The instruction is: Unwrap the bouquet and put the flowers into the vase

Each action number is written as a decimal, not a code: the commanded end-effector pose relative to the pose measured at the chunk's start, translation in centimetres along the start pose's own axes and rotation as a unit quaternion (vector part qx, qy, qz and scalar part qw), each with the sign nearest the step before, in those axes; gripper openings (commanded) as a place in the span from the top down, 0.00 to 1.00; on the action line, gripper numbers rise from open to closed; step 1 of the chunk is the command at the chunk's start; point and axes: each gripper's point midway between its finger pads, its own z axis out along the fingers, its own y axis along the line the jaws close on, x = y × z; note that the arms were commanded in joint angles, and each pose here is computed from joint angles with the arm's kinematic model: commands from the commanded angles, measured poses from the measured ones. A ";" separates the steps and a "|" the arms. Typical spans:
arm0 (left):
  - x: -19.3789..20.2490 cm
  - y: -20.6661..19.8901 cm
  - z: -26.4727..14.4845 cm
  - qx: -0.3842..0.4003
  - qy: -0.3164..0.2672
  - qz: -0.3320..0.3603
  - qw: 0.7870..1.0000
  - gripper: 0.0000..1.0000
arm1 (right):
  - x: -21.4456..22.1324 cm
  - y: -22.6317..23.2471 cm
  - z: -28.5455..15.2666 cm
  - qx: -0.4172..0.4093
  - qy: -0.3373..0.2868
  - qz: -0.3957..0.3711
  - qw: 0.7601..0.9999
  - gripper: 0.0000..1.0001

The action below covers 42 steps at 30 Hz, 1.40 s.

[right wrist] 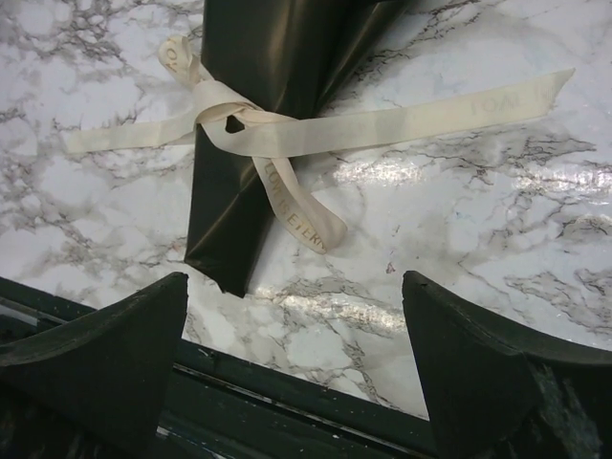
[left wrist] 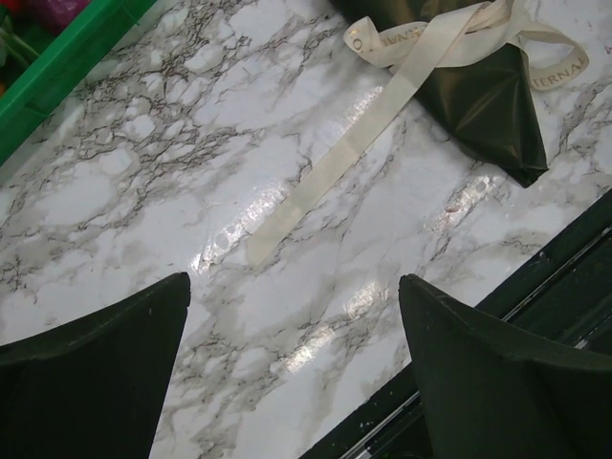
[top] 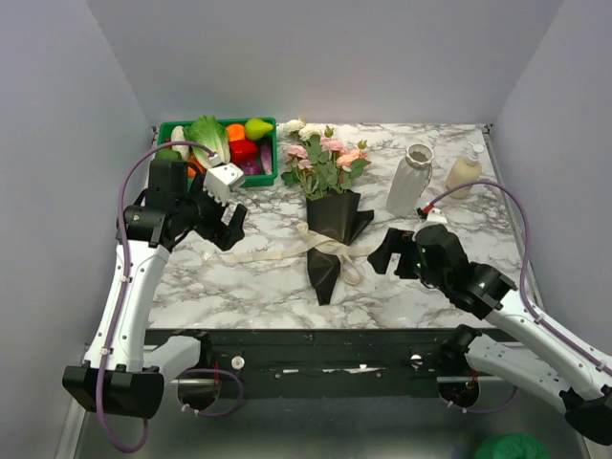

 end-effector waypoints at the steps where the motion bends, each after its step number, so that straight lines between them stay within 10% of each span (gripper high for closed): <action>1: -0.2 -0.2 0.7 -0.004 0.003 0.002 1.000 0.01 | -0.5 0.1 0.2 0.014 -0.004 0.021 1.000 0.00; 19: 0.5 -1.4 2.2 0.031 0.011 -0.018 0.999 0.01 | 1.7 -0.9 1.3 0.038 0.043 -0.005 0.998 0.00; 42: 4.1 -7.1 14.1 0.106 0.074 0.104 0.986 0.01 | 2.2 -6.3 2.6 0.196 0.040 -0.017 0.980 0.00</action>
